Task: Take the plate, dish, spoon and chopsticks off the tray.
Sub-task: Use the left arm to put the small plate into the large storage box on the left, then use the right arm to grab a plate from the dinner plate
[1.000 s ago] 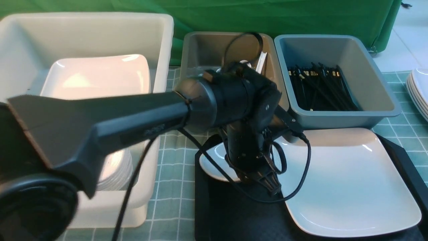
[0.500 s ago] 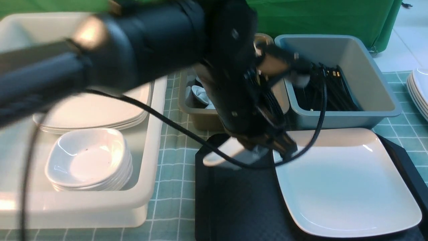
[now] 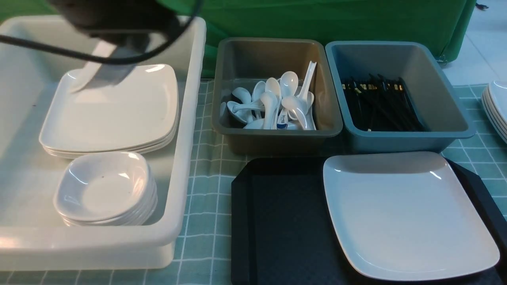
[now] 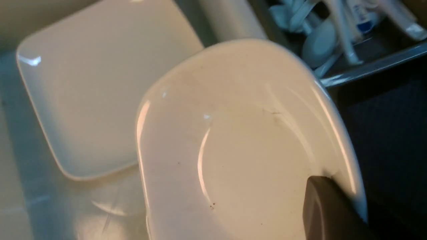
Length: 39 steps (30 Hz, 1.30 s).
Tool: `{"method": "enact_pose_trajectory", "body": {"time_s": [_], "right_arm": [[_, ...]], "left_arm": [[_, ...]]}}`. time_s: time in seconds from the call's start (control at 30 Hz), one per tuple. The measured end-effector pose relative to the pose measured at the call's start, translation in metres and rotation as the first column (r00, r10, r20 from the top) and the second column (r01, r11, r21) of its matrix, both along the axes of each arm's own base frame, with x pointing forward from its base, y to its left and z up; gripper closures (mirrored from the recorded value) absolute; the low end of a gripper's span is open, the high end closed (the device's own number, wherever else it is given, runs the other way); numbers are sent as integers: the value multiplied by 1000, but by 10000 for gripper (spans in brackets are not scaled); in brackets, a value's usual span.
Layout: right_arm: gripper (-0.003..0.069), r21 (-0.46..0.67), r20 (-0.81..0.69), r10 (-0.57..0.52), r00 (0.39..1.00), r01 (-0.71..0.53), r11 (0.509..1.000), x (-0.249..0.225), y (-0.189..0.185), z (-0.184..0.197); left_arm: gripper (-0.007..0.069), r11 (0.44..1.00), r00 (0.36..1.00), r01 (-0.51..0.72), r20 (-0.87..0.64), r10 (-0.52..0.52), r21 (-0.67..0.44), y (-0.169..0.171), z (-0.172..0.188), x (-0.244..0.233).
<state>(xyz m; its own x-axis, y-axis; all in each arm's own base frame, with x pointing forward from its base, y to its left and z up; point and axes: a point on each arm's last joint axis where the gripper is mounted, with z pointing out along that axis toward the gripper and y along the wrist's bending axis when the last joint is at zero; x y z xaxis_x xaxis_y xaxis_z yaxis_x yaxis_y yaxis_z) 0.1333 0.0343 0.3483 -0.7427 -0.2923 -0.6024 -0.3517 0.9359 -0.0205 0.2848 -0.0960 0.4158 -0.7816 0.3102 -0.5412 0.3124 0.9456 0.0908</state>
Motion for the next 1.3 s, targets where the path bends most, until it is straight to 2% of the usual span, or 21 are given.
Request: {"method": "enact_pose_trajectory", "body": {"time_s": [0.13, 0.17, 0.2, 0.27, 0.5, 0.6, 0.67, 0.77, 0.87, 0.93, 1.07, 1.17, 1.27, 1.3], "right_arm": [[517, 4, 1, 0, 1000, 0, 1000, 0, 0, 0], [517, 4, 1, 1, 1000, -1, 1000, 0, 0, 0], [517, 5, 5, 0, 1000, 0, 1000, 0, 0, 0], [517, 7, 14, -1, 1000, 1, 1000, 1, 0, 1], [517, 14, 43, -4, 999, 3, 1000, 3, 1, 3], [516, 14, 44, -4, 999, 3, 1000, 3, 1, 3], [516, 15, 45, -4, 999, 3, 1000, 3, 1, 3], [516, 15, 48, -4, 999, 3, 1000, 4, 1, 3], [516, 17, 49, -4, 999, 3, 1000, 4, 1, 3], [516, 22, 36, -3, 999, 2, 1000, 5, 2, 2], [516, 40, -59, 8, 998, -6, 999, 17, 8, -6], [516, 33, -133, 36, 990, -32, 999, 31, 13, -12], [516, 9, -215, 100, 972, -100, 995, 47, 24, -20], [516, 1, -232, 109, 967, -112, 994, 50, 28, -24]], "left_arm": [[615, 997, 989, -72, -127, 71, -2, 22, -49, 10], [614, 998, 991, -67, -120, 67, -1, 23, -49, 10], [614, 998, 990, -55, -130, 56, 12, 25, -71, 13], [614, 999, 993, -35, -115, 36, 13, 24, -90, 14], [608, 999, 994, 17, -110, -12, 46, 25, -131, 11], [592, 997, 992, 34, -119, -26, 62, 26, -137, 10], [557, 997, 991, 43, -130, -34, 66, 26, -140, 9], [463, 998, 990, 43, -137, -35, 52, 25, -141, 9], [322, 999, 990, 36, -138, -32, 27, 24, -138, 8], [239, 1000, 989, 30, -144, -29, 5, 23, -131, 4], [145, 998, 990, -19, -141, 9, -68, 21, -105, -3], [175, 988, 992, -41, -121, 23, -147, 19, -81, -15], [369, 950, 998, -1, -63, -20, -311, 11, -54, -35], [458, 930, 998, 42, -31, -57, -365, 7, -46, -41]]}}
